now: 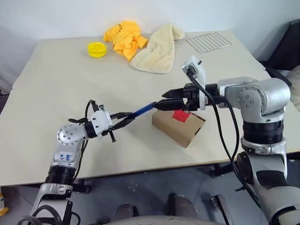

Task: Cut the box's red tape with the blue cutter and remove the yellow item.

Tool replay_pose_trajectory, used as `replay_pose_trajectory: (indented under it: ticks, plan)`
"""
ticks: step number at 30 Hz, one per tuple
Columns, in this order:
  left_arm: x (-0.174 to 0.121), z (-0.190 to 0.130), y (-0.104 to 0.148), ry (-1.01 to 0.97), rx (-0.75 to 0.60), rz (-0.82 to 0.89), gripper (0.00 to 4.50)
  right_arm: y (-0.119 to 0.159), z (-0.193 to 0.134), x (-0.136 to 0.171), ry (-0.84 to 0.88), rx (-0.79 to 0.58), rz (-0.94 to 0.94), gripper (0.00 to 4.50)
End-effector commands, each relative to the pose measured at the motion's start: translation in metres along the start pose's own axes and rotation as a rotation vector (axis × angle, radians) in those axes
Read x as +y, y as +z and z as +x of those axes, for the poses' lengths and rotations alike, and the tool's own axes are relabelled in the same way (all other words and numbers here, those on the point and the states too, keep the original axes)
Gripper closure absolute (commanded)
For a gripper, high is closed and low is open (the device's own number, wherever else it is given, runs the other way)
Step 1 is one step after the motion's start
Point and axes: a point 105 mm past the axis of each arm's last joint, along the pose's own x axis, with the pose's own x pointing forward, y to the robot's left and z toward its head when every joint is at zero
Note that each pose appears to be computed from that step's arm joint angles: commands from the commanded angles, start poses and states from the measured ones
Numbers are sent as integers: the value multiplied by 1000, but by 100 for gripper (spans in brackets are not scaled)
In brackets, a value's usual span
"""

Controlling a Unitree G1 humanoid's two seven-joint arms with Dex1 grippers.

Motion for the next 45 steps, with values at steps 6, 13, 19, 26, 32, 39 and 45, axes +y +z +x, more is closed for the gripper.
replay_pose_trajectory:
  ticks: [6, 13, 19, 26, 32, 39, 45]
  plan:
    - [2, 6, 11, -11, -55, 44, 405, -2, 20, 3, 73, 74, -102, 5]
    - [1, 7, 13, -8, -57, 45, 405, -4, 28, -2, 77, 104, -134, 5]
    - [0, 9, 13, -7, -59, 40, 405, 0, 31, -5, 73, 102, -134, 5]
    - [2, 11, 14, 5, -67, 25, 405, -7, 33, -7, 59, 128, -131, 241]
    - [6, 12, 14, 26, -66, 11, 405, -5, 30, -3, 66, 124, -145, 436]
    - [14, 11, 5, 98, 4, -205, 260, 17, 14, 1, 30, 43, -163, 435]
    - [18, -11, 2, 177, 25, -344, 72, 35, -18, -15, -117, -49, -173, 435]
